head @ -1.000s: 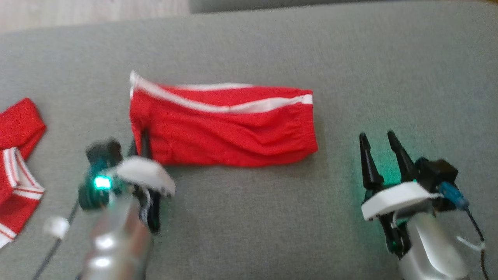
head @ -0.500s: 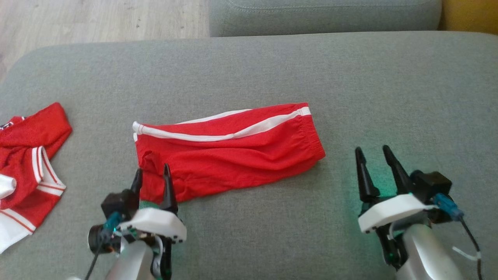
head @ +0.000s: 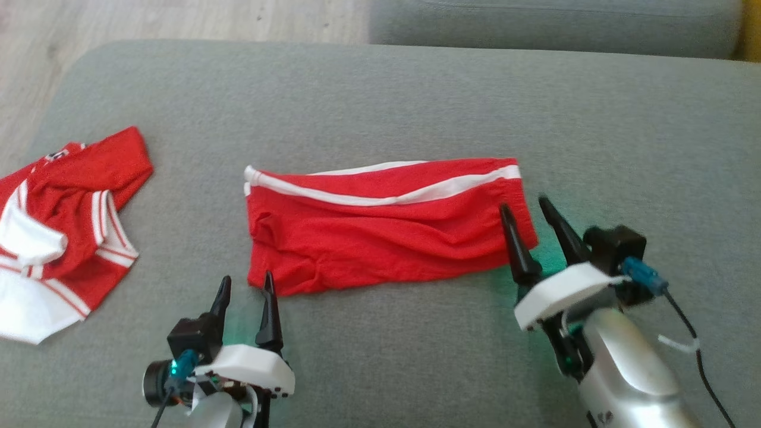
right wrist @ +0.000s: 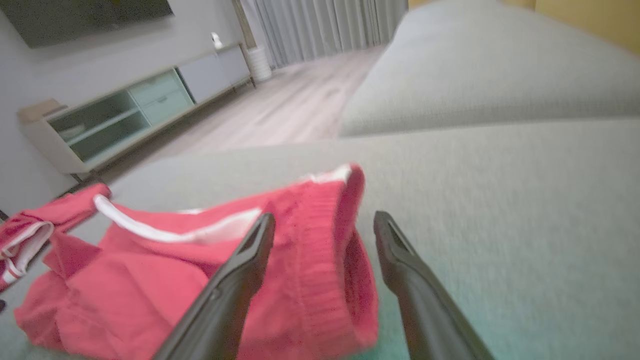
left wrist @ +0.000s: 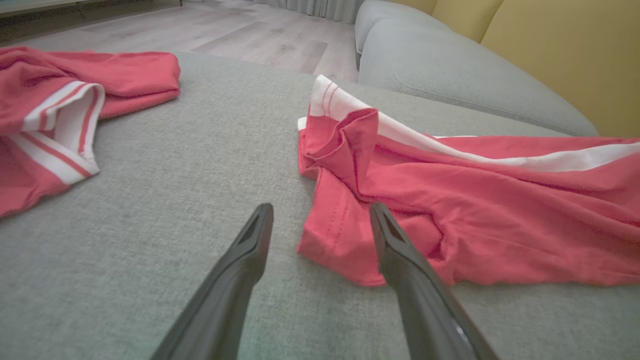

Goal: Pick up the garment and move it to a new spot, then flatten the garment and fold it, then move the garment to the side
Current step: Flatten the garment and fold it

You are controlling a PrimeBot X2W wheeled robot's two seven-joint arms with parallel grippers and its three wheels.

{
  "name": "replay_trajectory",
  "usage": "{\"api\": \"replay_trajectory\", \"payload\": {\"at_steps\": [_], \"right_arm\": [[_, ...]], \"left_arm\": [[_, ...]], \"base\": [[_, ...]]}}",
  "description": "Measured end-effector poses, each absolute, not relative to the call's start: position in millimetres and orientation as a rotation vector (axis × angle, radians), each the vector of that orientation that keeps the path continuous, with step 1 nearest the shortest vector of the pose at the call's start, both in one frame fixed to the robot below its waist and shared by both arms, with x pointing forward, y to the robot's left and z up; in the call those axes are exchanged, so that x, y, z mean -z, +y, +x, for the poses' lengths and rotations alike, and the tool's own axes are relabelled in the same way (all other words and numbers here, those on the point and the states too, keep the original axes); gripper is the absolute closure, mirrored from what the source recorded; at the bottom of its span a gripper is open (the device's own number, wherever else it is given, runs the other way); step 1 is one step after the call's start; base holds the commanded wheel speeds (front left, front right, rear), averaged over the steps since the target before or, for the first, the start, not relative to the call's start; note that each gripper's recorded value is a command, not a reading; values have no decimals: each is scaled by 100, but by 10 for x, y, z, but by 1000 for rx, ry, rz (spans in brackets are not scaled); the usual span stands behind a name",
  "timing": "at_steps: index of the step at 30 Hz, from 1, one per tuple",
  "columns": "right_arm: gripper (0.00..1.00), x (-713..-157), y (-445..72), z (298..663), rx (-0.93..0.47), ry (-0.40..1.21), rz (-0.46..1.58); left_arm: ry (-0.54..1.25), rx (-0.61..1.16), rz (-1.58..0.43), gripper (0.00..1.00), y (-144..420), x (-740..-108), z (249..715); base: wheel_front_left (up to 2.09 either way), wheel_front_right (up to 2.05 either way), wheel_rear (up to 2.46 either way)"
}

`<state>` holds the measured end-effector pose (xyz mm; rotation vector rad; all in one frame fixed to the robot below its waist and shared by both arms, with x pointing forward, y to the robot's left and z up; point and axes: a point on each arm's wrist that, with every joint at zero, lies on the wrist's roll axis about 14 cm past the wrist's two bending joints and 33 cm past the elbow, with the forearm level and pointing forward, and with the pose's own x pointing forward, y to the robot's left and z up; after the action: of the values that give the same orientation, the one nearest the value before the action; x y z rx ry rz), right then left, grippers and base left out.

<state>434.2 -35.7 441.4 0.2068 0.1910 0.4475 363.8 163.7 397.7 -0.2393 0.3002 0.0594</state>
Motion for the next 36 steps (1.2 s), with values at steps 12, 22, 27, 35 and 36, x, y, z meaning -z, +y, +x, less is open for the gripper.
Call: {"api": "replay_trajectory", "payload": {"at_steps": [12,22,27,35,36], "right_arm": [[21,-3708,-425,4184,-390,439,254],[100,-3702,-416,4219,-359,461,342],[100,-3778,-570,4302,-287,429,391],[100,-3849,-1334,4288,-98,363,396],[100,-3898,-1324,4290,-107,347,392]], "left_arm": [[361,-110,-256,0,1754,-3784,3545],[379,-103,-254,0,1729,-3733,3550],[375,-101,-247,0,1730,-3745,3565],[360,-46,-239,0,1575,-3803,3624],[359,-33,-238,0,1537,-3811,3627]], "base": [[0,0,0],[0,0,0],[0,0,0],[0,0,0],[0,0,0]]}}
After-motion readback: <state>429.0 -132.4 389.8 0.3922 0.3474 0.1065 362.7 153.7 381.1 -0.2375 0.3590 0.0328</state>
